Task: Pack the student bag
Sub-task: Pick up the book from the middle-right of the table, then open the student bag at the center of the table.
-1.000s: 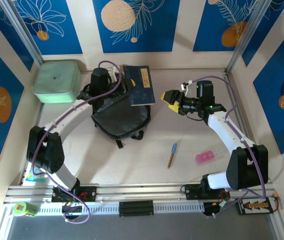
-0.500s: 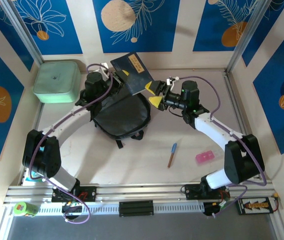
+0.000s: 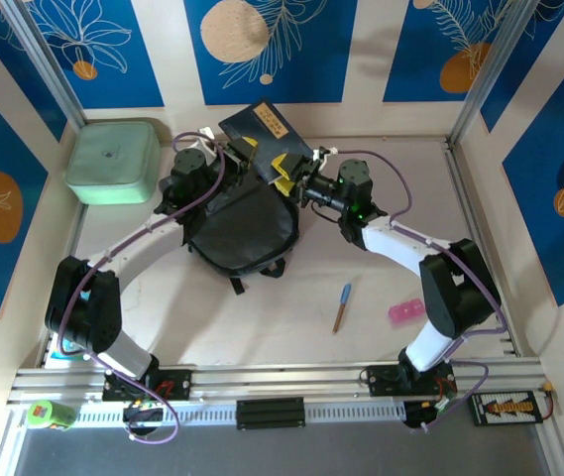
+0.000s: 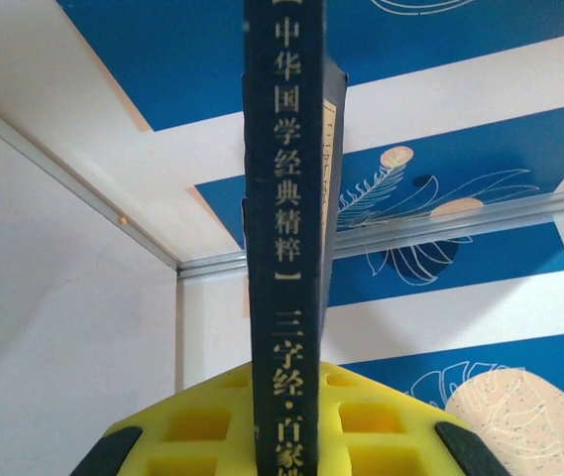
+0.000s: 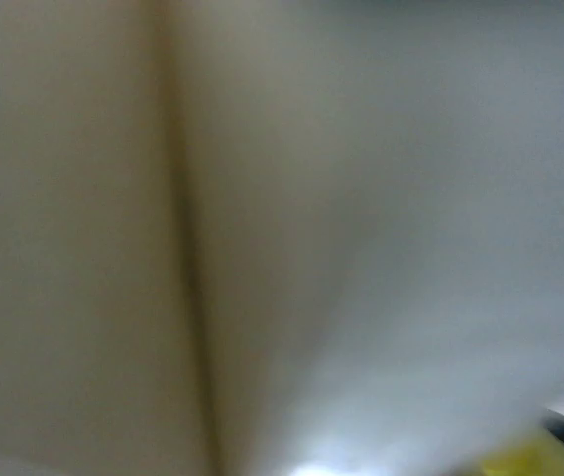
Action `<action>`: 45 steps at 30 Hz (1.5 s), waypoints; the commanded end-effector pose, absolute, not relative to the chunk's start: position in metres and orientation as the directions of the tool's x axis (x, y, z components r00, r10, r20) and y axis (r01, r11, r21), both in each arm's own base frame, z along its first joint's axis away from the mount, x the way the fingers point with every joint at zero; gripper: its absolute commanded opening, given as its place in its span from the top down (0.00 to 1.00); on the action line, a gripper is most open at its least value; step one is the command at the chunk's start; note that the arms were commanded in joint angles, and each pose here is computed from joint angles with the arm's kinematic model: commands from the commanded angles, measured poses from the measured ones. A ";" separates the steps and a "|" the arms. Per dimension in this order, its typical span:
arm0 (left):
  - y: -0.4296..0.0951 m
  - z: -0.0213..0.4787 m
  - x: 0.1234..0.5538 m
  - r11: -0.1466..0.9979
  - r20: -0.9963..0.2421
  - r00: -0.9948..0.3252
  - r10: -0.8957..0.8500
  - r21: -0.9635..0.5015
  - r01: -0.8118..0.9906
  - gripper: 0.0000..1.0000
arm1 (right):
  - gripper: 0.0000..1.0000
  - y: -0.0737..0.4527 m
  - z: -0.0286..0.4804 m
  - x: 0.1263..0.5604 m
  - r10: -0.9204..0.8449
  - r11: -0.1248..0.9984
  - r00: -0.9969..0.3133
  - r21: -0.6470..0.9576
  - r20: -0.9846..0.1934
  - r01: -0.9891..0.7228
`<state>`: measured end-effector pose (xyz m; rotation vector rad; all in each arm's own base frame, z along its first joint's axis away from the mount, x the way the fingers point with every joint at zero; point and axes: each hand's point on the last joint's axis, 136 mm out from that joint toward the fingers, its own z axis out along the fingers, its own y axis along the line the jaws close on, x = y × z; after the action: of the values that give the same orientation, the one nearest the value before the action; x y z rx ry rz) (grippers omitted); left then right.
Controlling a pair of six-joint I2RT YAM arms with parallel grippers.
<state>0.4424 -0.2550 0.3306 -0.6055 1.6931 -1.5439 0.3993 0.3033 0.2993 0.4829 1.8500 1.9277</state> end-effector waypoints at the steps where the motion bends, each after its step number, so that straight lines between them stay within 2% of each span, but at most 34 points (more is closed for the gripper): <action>1: -0.255 0.348 0.438 0.114 -0.203 -0.598 -0.776 -0.976 0.184 1.00 | 0.66 0.298 0.318 0.400 0.580 -0.068 -0.813 0.990 -0.062 -0.124; 5: -0.252 0.339 0.436 0.135 -0.206 -0.594 -0.778 -0.977 0.162 0.98 | 0.89 0.290 0.315 0.397 0.612 -0.024 -0.787 0.993 -0.080 -0.120; 7: -0.250 0.332 0.434 0.170 -0.227 -0.594 -0.772 -0.974 0.152 0.82 | 0.97 0.285 0.311 0.395 0.621 0.025 -0.778 0.994 -0.095 -0.102; 8: -0.249 0.327 0.432 0.199 -0.247 -0.598 -0.763 -0.969 0.146 0.69 | 1.00 0.282 0.309 0.393 0.620 0.062 -0.776 0.993 -0.114 -0.097; 10: -0.247 0.317 0.426 0.277 -0.306 -0.609 -0.732 -0.950 0.144 0.47 | 1.00 0.274 0.303 0.390 0.618 0.143 -0.770 0.986 -0.158 -0.087; 11: -0.246 0.315 0.422 0.334 -0.366 -0.614 -0.699 -0.927 0.173 0.41 | 1.00 0.269 0.297 0.387 0.617 0.192 -0.766 0.978 -0.180 -0.074; 14: -0.248 0.301 0.402 0.519 -0.529 -0.664 -0.529 -0.820 0.240 0.29 | 1.00 0.246 0.283 0.379 0.614 0.305 -0.753 0.951 -0.238 -0.052; 17: -0.242 0.275 0.384 0.687 -0.629 -0.692 -0.355 -0.678 0.263 0.20 | 1.00 0.220 0.269 0.371 0.606 0.412 -0.741 0.911 -0.289 -0.018; 21: -0.240 0.240 0.359 0.803 -0.701 -0.711 -0.060 -0.457 0.382 0.10 | 1.00 0.186 0.251 0.362 0.603 0.510 -0.727 0.859 -0.330 0.033; 26: -0.259 0.202 0.327 0.780 -0.673 -0.670 0.313 -0.220 0.586 0.10 | 1.00 0.156 0.239 0.354 0.615 0.576 -0.704 0.812 -0.355 0.094; 30: -0.275 0.174 0.311 0.723 -0.594 -0.631 0.500 -0.115 0.681 0.13 | 1.00 0.141 0.237 0.351 0.637 0.596 -0.677 0.792 -0.369 0.129; 38: -0.290 0.122 0.297 0.643 -0.377 -0.604 0.702 -0.030 0.765 0.29 | 1.00 0.123 0.231 0.349 0.668 0.593 -0.653 0.785 -0.357 0.178; 45: -0.291 0.100 0.311 0.639 -0.273 -0.608 0.746 0.036 0.768 0.43 | 1.00 0.124 0.223 0.349 0.673 0.581 -0.662 0.789 -0.330 0.198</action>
<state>0.3121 -0.2993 0.1027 1.1542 2.5772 -0.2271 0.3491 0.1249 0.2196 0.7171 2.2054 0.9834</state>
